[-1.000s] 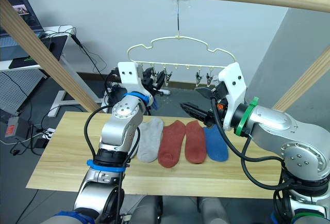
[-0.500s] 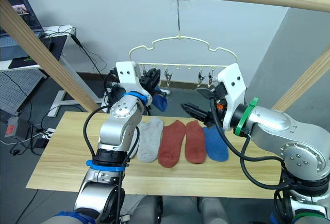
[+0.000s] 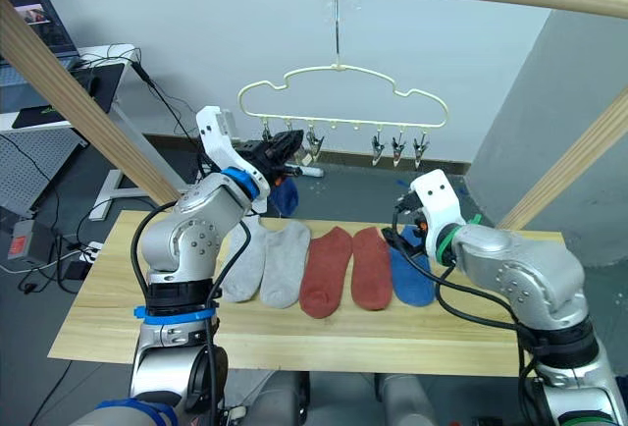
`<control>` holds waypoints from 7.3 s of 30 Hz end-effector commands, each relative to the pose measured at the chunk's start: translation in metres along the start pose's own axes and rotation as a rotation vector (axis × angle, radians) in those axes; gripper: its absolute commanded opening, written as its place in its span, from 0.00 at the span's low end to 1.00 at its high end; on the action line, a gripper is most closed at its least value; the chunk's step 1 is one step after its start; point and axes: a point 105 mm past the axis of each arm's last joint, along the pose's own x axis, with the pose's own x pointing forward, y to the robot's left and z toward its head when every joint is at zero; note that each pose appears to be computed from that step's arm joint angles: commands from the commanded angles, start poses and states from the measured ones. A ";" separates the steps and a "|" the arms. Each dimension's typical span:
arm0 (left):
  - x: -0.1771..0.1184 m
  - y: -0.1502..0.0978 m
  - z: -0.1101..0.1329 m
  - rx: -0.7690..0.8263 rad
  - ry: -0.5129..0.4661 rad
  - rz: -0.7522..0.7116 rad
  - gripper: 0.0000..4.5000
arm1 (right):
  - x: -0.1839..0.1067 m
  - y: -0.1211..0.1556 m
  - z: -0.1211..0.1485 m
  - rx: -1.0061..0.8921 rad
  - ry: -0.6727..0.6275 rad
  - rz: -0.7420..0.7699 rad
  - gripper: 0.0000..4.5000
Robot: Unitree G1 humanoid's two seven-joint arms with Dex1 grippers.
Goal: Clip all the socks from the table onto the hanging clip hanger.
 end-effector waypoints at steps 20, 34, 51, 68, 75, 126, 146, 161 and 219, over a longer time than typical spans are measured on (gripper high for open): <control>-0.008 -0.014 0.021 0.022 0.001 -0.048 0.04 | 0.075 -0.024 -0.030 0.091 0.083 -0.246 0.99; -0.013 -0.015 0.020 0.027 0.007 -0.044 0.04 | 0.083 -0.031 -0.058 0.151 0.156 -0.311 0.99; -0.014 -0.014 0.021 0.028 0.005 -0.042 0.04 | 0.082 -0.033 -0.067 0.241 0.180 -0.329 0.63; -0.014 -0.005 0.024 -0.081 0.008 -0.055 0.04 | 0.069 -0.030 -0.052 0.194 0.134 -0.278 0.01; -0.014 -0.002 0.027 -0.129 0.006 -0.065 0.04 | 0.037 -0.002 -0.006 0.105 -0.007 -0.116 0.01; -0.017 -0.007 0.015 -0.206 0.057 -0.089 0.04 | 0.035 0.122 0.127 -0.021 -0.394 0.360 0.01; -0.031 -0.015 0.015 -0.191 0.098 -0.153 0.75 | 0.034 0.124 0.121 0.007 -0.378 0.382 0.06; -0.059 -0.013 0.009 0.029 0.148 -0.121 0.75 | 0.017 0.090 0.087 -0.020 -0.351 0.357 0.64; -0.080 -0.007 -0.039 0.087 0.132 -0.085 0.87 | -0.057 0.048 0.032 -0.023 -0.333 0.413 0.72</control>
